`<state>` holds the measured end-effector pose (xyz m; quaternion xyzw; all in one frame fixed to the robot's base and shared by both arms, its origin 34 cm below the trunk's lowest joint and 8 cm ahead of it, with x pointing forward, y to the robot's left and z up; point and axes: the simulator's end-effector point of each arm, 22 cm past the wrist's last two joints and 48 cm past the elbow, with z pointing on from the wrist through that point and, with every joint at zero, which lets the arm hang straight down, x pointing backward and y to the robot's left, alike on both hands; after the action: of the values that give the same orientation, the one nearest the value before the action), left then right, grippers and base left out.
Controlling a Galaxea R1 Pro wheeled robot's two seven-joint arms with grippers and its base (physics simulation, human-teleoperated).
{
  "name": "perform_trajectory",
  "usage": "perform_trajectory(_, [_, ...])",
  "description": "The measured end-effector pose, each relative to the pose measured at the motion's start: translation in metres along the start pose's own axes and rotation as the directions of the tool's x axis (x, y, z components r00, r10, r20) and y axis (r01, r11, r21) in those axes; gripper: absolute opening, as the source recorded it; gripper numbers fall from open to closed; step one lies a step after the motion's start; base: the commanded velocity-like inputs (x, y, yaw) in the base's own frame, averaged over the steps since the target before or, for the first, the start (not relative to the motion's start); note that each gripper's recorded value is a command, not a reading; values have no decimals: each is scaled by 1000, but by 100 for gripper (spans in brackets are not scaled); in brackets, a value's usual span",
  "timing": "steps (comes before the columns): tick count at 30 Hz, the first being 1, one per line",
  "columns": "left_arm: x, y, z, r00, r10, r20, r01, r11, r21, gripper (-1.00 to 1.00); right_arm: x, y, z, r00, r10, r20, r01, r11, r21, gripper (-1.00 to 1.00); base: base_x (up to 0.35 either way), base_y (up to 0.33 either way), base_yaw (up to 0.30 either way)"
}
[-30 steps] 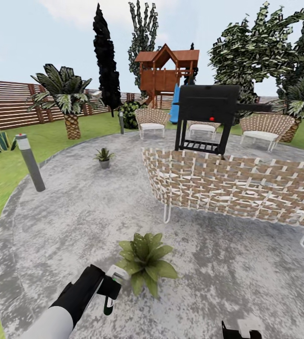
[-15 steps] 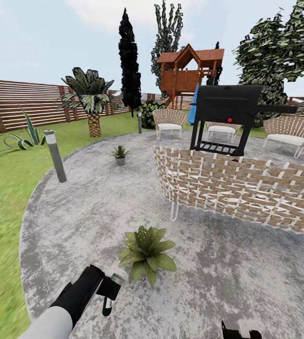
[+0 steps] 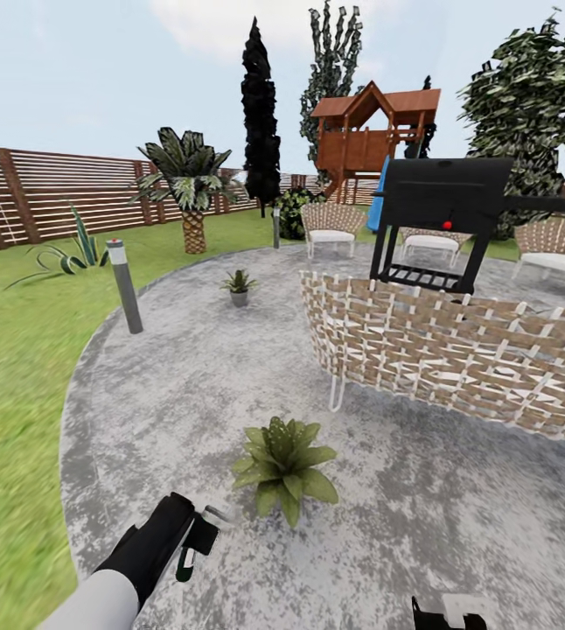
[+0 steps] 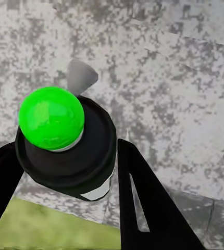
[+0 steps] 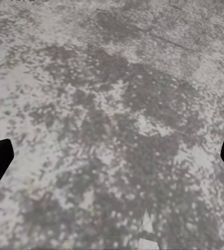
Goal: Pick up the pesticide atomizer in the garden and spray insectifuge to fully cover both potted plants in the garden.
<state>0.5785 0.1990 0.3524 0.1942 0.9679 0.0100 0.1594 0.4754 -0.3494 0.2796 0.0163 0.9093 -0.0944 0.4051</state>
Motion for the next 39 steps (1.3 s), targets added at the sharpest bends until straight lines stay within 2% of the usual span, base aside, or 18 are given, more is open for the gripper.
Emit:
perform_trajectory(7, [-4,-5,0,1000,-1,8,1,1000,-6,-100,0,0,0,1000,1,0,-1,1000,1,100,0,-21,97])
perform_trajectory(22, [-5,-5,-1,1000,0,10,0,1000,-9,-100,0,0,0,1000,1,1,-1,1000,1,100,23,-258,7])
perform_trajectory(30, [-5,-4,-1,1000,-2,8,2,1000,-12,-100,0,0,0,1000,0,1,0,1000,0,100,202,-214,256])
perform_trajectory(39, [-3,-4,0,1000,-1,4,2,1000,-11,-100,0,0,0,1000,0,0,0,1000,0,100,26,-20,278])
